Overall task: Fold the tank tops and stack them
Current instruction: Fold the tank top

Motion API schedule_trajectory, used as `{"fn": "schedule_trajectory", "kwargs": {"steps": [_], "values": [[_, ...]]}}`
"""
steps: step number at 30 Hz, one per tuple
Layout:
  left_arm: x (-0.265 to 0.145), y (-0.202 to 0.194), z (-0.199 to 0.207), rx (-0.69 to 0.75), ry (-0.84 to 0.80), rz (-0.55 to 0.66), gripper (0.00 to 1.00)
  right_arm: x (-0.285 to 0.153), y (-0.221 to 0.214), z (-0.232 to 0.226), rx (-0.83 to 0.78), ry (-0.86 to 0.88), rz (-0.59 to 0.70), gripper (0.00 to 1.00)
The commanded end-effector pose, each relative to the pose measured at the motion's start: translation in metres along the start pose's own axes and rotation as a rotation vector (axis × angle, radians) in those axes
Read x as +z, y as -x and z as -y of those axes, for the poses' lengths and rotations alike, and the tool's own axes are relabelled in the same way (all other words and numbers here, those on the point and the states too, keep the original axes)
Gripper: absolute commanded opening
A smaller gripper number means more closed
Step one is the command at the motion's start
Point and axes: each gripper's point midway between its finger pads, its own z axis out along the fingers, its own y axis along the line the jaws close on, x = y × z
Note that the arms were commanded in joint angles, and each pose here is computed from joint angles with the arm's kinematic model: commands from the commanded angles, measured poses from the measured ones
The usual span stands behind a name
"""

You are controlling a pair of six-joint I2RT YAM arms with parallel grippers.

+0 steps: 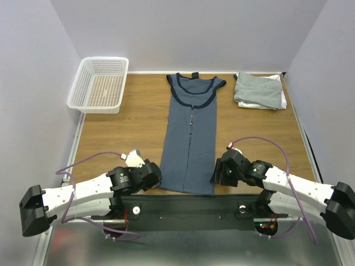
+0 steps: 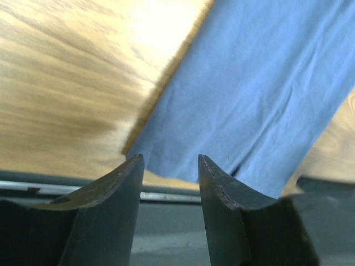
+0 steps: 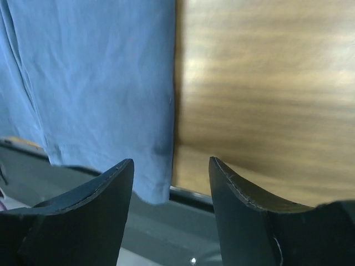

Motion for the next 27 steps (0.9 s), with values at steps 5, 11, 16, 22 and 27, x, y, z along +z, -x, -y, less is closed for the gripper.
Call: {"fn": "schedule_trajectory", "kwargs": {"steps": [5,11,16,22,27], "values": [[0.025,-0.003,-0.023,-0.026,0.037,-0.016,0.51,0.0,-0.041,0.007,0.033,-0.027,-0.097,0.61],[0.024,-0.006,-0.025,-0.021,0.029,-0.038,0.58,0.001,-0.055,0.006,0.039,-0.018,-0.125,0.61],[0.026,-0.008,-0.026,-0.007,0.058,-0.041,0.63,0.006,-0.066,0.01,0.05,-0.022,-0.156,0.58],[0.028,-0.01,-0.026,0.012,0.066,-0.051,0.48,0.016,-0.071,0.013,0.087,-0.013,-0.157,0.53],[0.029,-0.01,-0.022,0.031,0.057,-0.047,0.37,0.022,-0.076,0.02,0.091,-0.037,-0.167,0.49]]}}
